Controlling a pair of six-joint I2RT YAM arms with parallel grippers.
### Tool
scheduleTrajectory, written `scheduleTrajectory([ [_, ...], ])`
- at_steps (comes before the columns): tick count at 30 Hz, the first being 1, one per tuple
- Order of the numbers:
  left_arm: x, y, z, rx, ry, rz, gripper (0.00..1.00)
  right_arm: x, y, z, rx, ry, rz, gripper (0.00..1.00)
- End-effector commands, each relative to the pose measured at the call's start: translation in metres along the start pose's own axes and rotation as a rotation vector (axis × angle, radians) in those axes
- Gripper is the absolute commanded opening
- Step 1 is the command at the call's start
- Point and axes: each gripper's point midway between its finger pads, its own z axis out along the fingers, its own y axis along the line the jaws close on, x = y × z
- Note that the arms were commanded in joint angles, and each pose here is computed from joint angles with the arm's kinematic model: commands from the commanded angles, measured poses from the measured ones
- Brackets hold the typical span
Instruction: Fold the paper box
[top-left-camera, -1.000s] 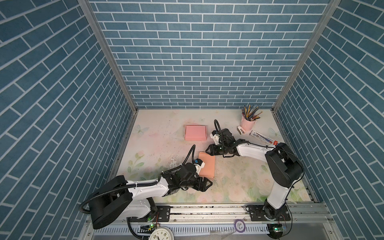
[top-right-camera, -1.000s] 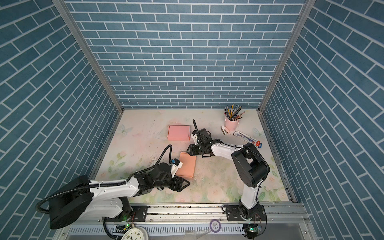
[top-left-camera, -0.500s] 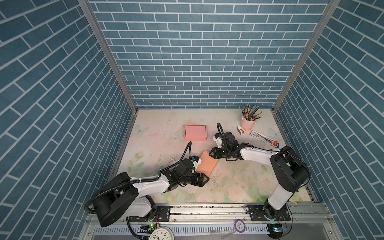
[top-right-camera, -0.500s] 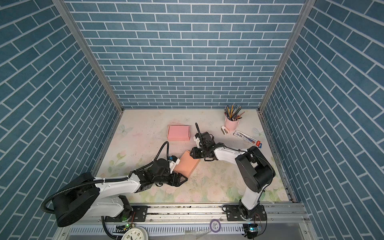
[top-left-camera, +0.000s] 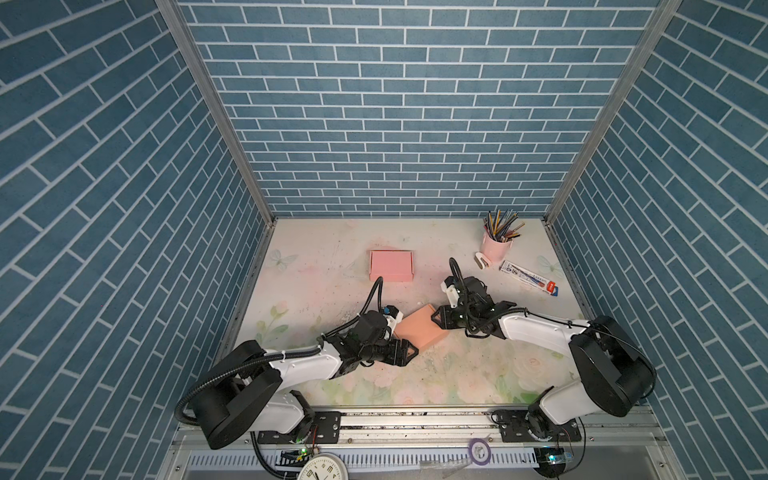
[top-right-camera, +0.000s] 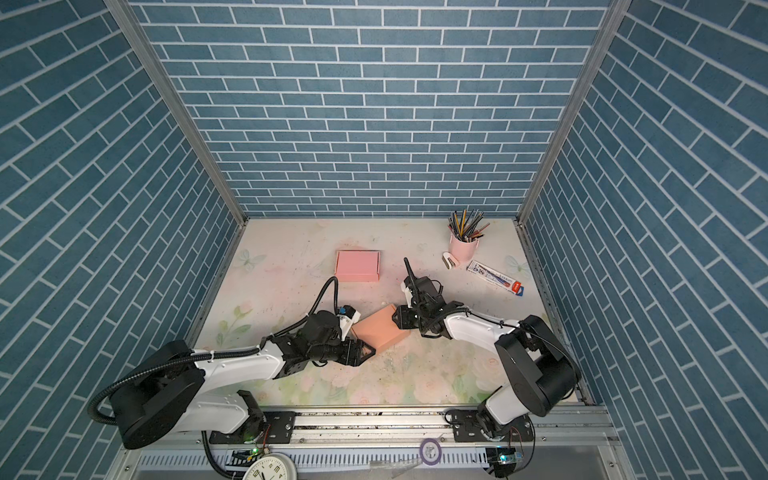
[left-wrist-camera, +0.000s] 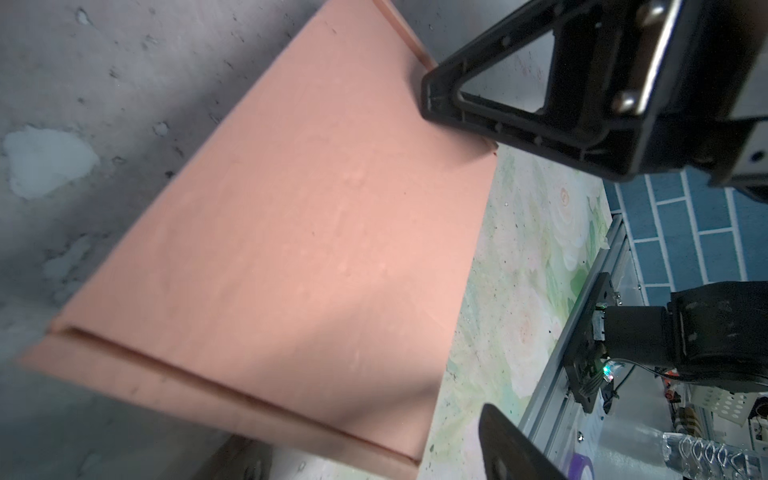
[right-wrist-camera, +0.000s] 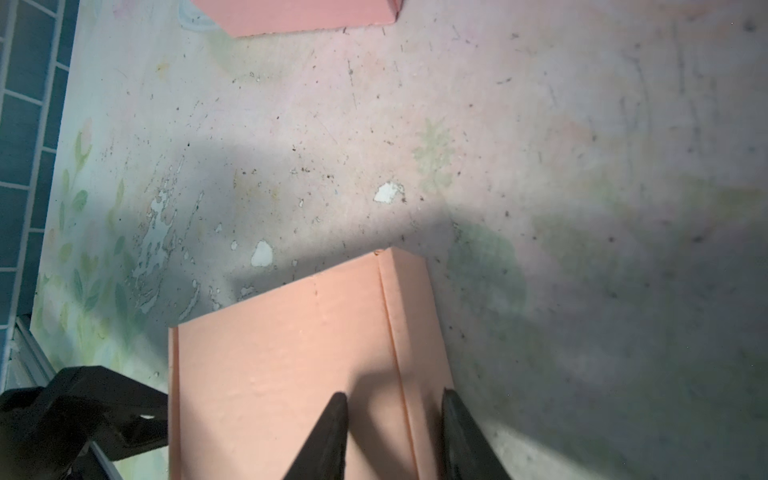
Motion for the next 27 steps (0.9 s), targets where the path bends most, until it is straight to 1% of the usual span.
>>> scheduleTrajectory([
  [1, -0.029, -0.021, 0.000, 0.055, -0.070, 0.050, 0.77, 0.006, 0.003, -0.009, -0.013, -0.012, 0.040, 0.38],
  [7, -0.041, -0.026, 0.009, 0.055, -0.069, 0.058, 0.76, 0.019, -0.007, -0.019, 0.010, -0.022, 0.057, 0.38],
  [12, -0.055, -0.031, 0.014, 0.051, -0.087, 0.059, 0.76, 0.022, -0.011, -0.025, 0.013, -0.047, 0.068, 0.38],
  [22, -0.080, -0.042, 0.032, 0.059, -0.095, 0.053, 0.73, 0.019, -0.023, -0.029, 0.034, -0.076, 0.090, 0.38],
  [27, -0.096, -0.049, 0.045, 0.062, -0.100, 0.059, 0.72, 0.012, -0.031, -0.029, 0.039, -0.093, 0.104, 0.39],
])
